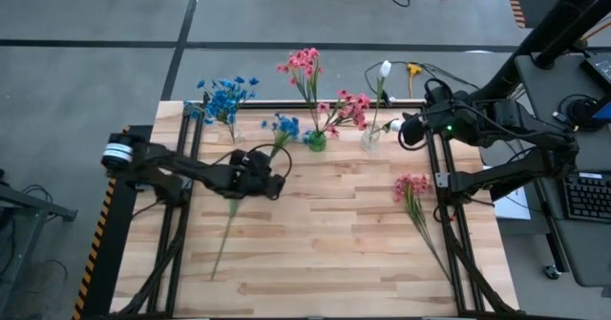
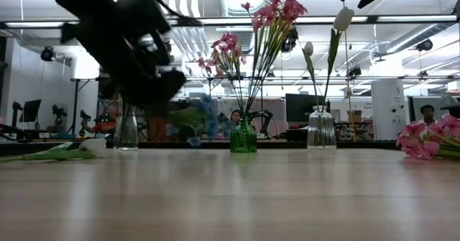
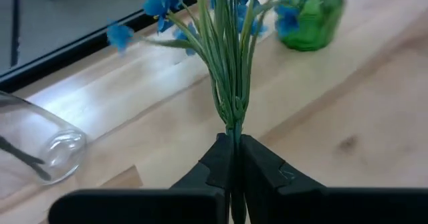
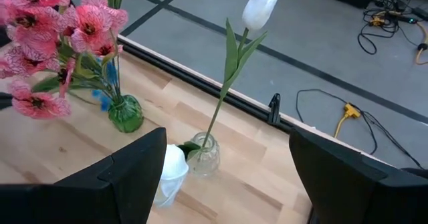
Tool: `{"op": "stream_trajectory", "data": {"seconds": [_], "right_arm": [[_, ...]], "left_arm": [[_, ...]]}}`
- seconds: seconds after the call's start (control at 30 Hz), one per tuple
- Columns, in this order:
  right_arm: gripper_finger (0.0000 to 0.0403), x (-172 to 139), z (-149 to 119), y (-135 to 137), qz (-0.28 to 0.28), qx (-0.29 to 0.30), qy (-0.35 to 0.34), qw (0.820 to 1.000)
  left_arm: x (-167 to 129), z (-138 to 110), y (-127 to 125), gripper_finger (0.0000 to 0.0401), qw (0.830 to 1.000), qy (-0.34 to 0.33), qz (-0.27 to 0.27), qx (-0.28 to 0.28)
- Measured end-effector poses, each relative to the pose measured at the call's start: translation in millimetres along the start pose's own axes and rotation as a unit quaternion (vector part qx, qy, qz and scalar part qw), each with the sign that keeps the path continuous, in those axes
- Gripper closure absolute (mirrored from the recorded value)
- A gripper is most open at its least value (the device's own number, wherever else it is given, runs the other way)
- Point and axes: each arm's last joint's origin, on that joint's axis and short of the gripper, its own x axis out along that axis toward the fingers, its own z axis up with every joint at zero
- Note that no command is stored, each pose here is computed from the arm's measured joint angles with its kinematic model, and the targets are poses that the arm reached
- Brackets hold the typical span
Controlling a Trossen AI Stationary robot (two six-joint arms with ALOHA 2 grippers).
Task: Sort flowers into vase by color
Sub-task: Put the blue flowers into the left transparent vase
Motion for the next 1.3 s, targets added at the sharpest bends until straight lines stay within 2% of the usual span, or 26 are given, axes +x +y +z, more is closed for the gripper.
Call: {"op": "stream_trajectory", "data": {"seconds": [0.3,0.37,0.53,0.73,0.83,0.93,1.13,1.3], "right_arm": [[0.0094,-6,-7,-9,-0.007,0.007,0.020,1.000],[0.0094,-6,-11,-9,-0.010,0.009,0.030,0.999],[0.0094,-2,-24,1,0.005,-0.003,0.049,0.999],[0.0094,5,-43,16,0.030,-0.027,0.064,0.997],[0.0094,6,-54,25,0.051,-0.039,0.070,0.995],[0.0094,6,-66,35,0.079,-0.058,0.074,0.992],[0.0094,7,-92,56,0.145,-0.091,0.065,0.983],[0.0094,10,-110,72,0.196,-0.119,0.044,0.972]], "left_arm": [[-62,7,16,0.0397,0.997,-0.011,-0.072,0.006],[-75,7,18,0.0397,0.995,-0.018,-0.097,0.024],[-102,3,19,0.0397,0.986,-0.039,-0.152,0.061],[-128,-2,20,0.0397,0.973,-0.088,-0.189,0.095],[-142,-6,15,0.0397,0.959,-0.120,-0.220,0.134],[-155,-6,8,0.0397,0.942,-0.152,-0.260,0.147],[-169,-3,-9,0.0397,0.894,-0.172,-0.371,0.182],[-174,0,-21,0.0397,0.856,-0.212,-0.418,0.219]]}}
